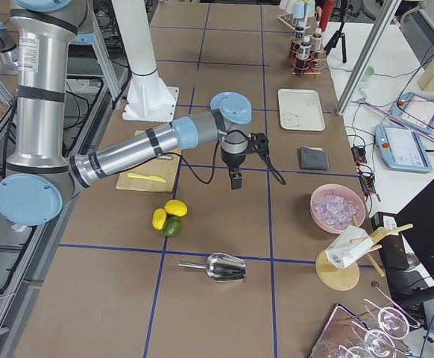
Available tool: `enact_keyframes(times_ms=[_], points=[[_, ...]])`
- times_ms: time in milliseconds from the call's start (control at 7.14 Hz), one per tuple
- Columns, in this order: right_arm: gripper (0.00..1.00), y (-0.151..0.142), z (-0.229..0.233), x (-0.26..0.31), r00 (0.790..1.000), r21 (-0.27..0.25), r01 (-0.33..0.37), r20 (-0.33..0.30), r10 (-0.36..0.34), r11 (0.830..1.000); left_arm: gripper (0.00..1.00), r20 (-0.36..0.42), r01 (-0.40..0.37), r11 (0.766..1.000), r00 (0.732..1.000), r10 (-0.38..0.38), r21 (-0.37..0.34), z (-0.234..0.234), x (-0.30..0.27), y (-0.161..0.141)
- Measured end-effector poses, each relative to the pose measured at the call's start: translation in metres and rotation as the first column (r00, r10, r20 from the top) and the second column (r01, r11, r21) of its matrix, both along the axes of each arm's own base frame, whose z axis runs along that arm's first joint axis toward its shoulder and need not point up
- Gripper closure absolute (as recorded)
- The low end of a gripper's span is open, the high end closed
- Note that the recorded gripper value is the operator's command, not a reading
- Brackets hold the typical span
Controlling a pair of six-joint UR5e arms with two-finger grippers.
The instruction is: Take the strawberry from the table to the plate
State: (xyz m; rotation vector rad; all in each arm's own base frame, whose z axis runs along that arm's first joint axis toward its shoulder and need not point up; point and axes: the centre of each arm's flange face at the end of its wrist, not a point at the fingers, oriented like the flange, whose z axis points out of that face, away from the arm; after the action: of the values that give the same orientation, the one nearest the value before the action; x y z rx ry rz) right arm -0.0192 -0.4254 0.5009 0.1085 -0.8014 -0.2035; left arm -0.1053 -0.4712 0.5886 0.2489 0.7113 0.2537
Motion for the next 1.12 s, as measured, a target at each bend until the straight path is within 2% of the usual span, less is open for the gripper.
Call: enact_keyframes(times_ms=[280,560,840,1120], points=[[0.0,0.012,0.056,0.041,1.0,-0.016,0.009,-0.003,-0.009,1.0,0.0,-0.015,0.045,0.986,0.999,-0.049,-0.161,0.008,-0.01,0.009],[0.0,0.012,0.077,0.049,1.0,-0.041,0.006,-0.012,-0.007,0.999,0.0,-0.02,0.055,0.968,0.998,-0.062,-0.245,0.029,-0.004,0.026],[0.0,0.013,0.084,0.05,1.0,-0.054,0.006,-0.015,-0.007,0.999,0.0,-0.069,0.034,0.957,0.996,-0.056,-0.289,0.045,0.008,0.042],[0.0,0.016,0.099,0.051,1.0,-0.076,0.011,-0.015,-0.012,0.997,0.0,-0.149,0.013,0.962,0.987,-0.056,-0.272,0.04,0.017,0.042]])
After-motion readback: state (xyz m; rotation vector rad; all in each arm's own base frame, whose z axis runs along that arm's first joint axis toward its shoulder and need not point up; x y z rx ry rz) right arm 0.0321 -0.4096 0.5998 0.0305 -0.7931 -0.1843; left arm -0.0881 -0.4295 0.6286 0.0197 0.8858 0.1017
